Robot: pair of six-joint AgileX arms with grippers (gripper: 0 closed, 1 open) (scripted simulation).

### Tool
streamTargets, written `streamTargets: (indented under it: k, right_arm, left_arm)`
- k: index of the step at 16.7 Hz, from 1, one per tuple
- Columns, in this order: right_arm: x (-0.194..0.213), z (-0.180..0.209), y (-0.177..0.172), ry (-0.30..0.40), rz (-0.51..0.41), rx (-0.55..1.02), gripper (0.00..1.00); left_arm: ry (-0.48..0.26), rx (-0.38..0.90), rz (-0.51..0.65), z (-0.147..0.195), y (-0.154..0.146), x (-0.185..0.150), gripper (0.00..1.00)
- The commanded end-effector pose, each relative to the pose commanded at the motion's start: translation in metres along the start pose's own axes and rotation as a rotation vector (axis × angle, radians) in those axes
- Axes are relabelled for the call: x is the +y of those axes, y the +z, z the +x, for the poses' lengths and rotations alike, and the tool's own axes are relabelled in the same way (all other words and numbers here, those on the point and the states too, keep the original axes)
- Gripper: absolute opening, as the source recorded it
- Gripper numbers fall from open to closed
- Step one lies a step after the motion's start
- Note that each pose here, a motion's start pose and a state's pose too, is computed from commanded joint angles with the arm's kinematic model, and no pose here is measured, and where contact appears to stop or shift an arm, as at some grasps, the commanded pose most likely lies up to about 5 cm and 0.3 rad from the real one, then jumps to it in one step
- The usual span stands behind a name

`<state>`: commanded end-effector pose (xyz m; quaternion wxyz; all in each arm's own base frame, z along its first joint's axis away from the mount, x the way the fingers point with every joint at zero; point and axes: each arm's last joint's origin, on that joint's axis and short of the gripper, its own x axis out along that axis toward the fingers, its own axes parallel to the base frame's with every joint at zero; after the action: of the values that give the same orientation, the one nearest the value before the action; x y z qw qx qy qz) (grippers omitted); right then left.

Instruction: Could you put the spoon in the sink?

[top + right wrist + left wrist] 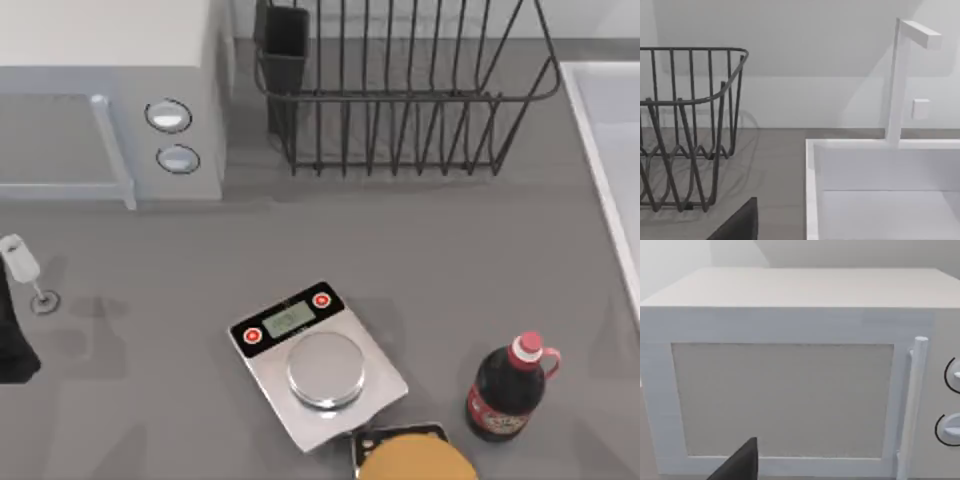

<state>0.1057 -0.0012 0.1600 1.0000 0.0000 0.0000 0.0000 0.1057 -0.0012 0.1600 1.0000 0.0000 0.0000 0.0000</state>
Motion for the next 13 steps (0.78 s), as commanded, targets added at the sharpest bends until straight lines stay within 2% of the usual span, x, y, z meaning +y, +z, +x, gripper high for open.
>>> streamTargets:
  k: [3,6,9,13]
  right_arm:
    - [-0.001,0.000,0.002,-0.006,-0.006,0.014,1.00]
    - [-0.005,0.002,0.012,-0.045,-0.043,0.123,1.00]
    - [-0.013,0.009,0.024,-0.093,-0.089,0.356,1.00]
    - [-0.030,0.030,0.031,-0.125,-0.112,0.795,1.00]
  left_arm:
    - [0.000,0.000,0.000,0.000,0.000,0.000,1.00]
    - [0.000,0.000,0.000,0.000,0.000,0.000,1.00]
    - [0.000,0.000,0.000,0.000,0.000,0.000,1.00]
    - [0.000,0.000,0.000,0.000,0.000,0.000,1.00]
